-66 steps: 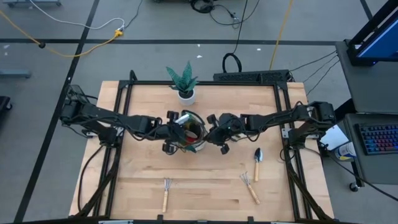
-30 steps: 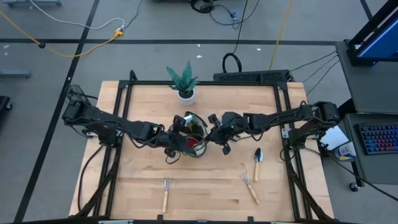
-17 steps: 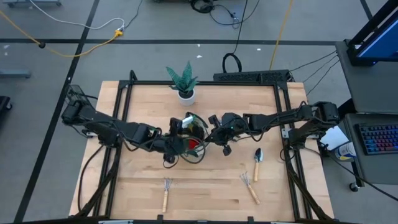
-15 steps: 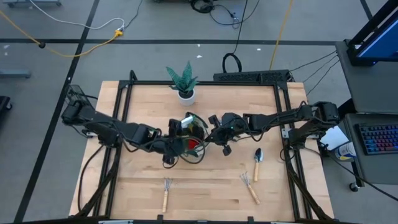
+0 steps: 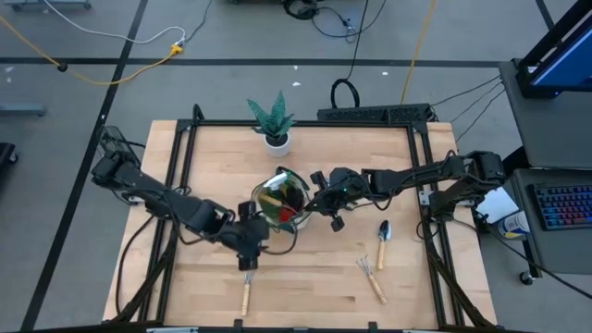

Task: Pick & Place Garden tools in Gardening bag
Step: Put the green shear scissors into the gardening bag

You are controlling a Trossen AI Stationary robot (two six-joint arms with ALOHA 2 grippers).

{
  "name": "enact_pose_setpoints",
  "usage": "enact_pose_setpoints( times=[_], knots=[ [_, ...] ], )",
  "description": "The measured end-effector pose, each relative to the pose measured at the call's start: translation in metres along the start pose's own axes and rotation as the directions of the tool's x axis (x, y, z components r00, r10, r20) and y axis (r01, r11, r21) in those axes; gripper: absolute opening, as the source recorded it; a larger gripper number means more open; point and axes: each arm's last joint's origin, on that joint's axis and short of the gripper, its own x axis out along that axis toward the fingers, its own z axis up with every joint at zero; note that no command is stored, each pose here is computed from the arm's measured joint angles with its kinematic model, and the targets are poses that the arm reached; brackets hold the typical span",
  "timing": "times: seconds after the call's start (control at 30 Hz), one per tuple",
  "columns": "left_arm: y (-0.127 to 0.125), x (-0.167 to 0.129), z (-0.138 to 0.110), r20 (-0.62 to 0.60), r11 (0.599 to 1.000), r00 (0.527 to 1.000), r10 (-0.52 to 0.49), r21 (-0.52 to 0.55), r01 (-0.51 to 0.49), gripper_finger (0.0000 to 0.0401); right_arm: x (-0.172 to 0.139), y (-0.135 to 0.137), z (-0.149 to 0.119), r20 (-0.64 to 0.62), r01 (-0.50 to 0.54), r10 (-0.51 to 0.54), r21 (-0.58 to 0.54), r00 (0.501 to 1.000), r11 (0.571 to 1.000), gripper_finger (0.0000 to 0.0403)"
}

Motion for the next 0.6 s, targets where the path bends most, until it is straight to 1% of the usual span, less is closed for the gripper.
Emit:
enact_pose_setpoints(
  times=[0.2,0.27,0.3,0.37,0.43,0.47,0.53,0.6],
  knots=[
    [-0.018,-0.001,-0.009,-0.011,0.992,0.999,-0.032,-0.123,0.03,0.0237,0.0,0.0,0.0,-0.002,-0.002,0.002,0.03,1.0,1.0,0.0009],
    [-0.024,0.002,-0.009,-0.003,0.983,0.999,-0.041,-0.177,0.04,0.0237,0.0,0.0,0.0,-0.002,-0.002,0.002,0.029,1.0,1.0,0.0008],
    [-0.027,0.004,-0.011,-0.012,0.982,0.999,-0.04,-0.185,0.037,0.0237,0.0,0.0,0.0,-0.002,-0.002,0.002,0.029,1.0,1.0,0.0006],
    [-0.031,0.006,-0.016,-0.037,0.983,0.999,-0.033,-0.183,0.025,0.0237,0.0,0.0,0.0,-0.002,-0.002,0.002,0.028,1.0,1.0,0.0003],
    [-0.036,0.011,-0.016,-0.03,0.983,0.999,-0.041,-0.182,0.034,0.0237,0.0,0.0,0.0,-0.002,-0.002,0.002,0.036,1.0,0.999,0.0003],
    [-0.038,0.013,-0.018,-0.045,0.985,0.998,-0.036,-0.169,0.028,0.0237,0.0,0.0,0.0,-0.001,-0.001,0.001,0.045,1.0,0.999,0.0004],
    [-0.041,0.018,-0.024,-0.08,0.989,0.997,-0.019,-0.148,0.007,0.0237,0.0,0.0,0.0,-0.002,-0.002,0.002,0.055,1.0,0.998,0.0012],
    [-0.044,0.025,-0.025,-0.082,0.99,0.996,-0.019,-0.144,0.007,0.0237,0.0,0.0,0.0,-0.001,-0.002,0.002,0.056,1.0,0.998,0.0023]
  ],
)
